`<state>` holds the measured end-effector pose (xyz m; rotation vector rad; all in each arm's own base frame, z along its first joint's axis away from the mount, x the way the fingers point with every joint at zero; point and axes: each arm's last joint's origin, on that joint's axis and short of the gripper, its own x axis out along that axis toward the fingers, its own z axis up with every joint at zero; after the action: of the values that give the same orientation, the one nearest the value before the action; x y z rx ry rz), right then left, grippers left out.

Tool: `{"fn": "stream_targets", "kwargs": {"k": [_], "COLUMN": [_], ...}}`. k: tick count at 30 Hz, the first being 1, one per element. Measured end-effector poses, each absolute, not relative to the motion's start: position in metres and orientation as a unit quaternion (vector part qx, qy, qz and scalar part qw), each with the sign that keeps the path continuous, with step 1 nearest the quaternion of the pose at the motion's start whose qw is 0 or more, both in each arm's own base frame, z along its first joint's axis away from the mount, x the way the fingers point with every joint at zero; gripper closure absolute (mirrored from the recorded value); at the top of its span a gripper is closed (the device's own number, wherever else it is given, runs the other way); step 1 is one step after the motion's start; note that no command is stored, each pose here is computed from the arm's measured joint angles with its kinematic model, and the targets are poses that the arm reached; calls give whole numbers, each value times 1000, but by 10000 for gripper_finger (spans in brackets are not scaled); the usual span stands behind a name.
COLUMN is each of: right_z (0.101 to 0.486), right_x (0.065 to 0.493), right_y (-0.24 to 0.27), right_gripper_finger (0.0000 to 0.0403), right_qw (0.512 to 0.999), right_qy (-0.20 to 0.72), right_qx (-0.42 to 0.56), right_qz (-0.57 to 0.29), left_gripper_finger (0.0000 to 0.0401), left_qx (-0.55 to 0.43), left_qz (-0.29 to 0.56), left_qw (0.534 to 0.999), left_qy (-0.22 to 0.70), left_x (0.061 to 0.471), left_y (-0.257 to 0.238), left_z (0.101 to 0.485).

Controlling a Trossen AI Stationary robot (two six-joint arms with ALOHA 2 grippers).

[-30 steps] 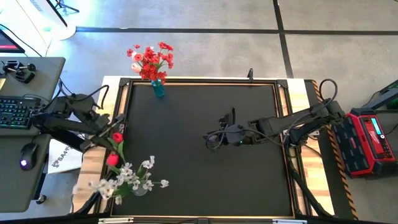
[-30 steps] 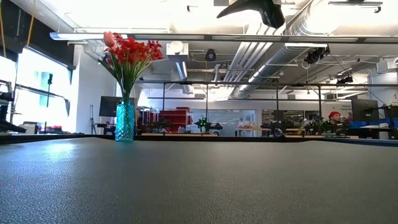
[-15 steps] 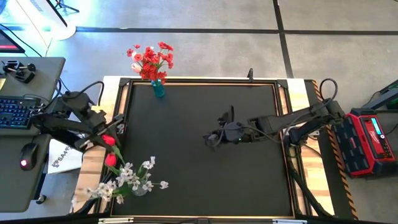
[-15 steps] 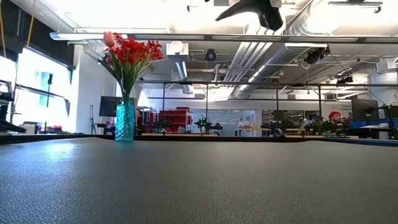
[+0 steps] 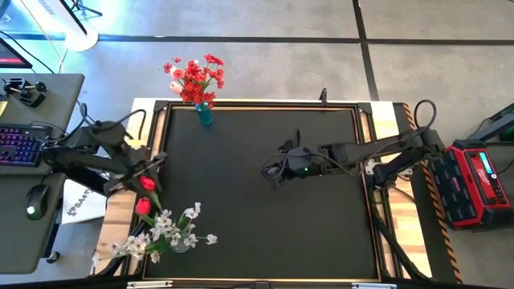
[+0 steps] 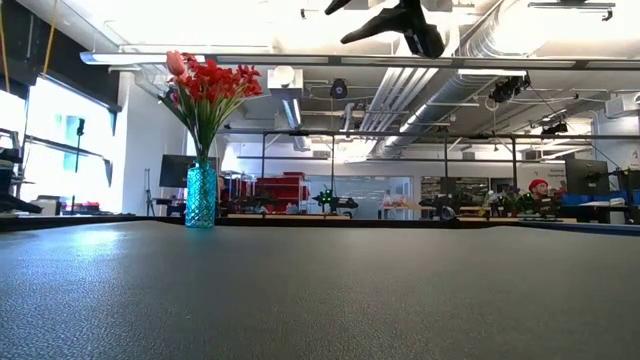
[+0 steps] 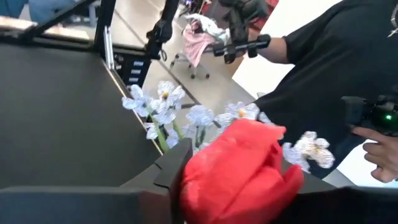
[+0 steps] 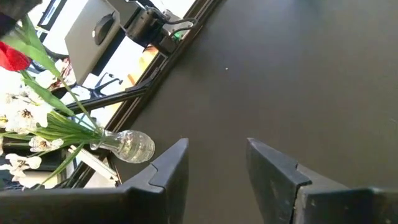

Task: Sort flowers into vase by color
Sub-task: Put the red tulip into the transparent vase, then return to Home Position

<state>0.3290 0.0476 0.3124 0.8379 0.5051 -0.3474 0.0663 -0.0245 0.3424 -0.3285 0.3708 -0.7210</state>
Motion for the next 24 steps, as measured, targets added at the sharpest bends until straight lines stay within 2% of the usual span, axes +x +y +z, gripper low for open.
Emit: {"fn": "stream_targets", "kwargs": {"k": [8, 18, 20, 24], "right_z": [312, 312, 312, 313], "right_x": [329, 329, 329, 331], "right_y": [48, 47, 46, 38], "right_gripper_finger": [258, 258, 258, 258], "right_qw": [867, 865, 865, 866], "right_qy": [245, 252, 251, 239], "right_qx": [403, 407, 408, 406], "right_qz": [-160, -149, -152, -167], "left_gripper_finger": [231, 217, 217, 217], "left_qx": [-161, -161, -155, -126], "left_qz": [-377, -424, -407, -323], "left_qw": [892, 879, 889, 932], "left_qy": [193, 151, 139, 108], "left_x": [87, 95, 93, 88], "left_y": [-29, -36, -34, -27], "left_z": [343, 354, 361, 376]}}
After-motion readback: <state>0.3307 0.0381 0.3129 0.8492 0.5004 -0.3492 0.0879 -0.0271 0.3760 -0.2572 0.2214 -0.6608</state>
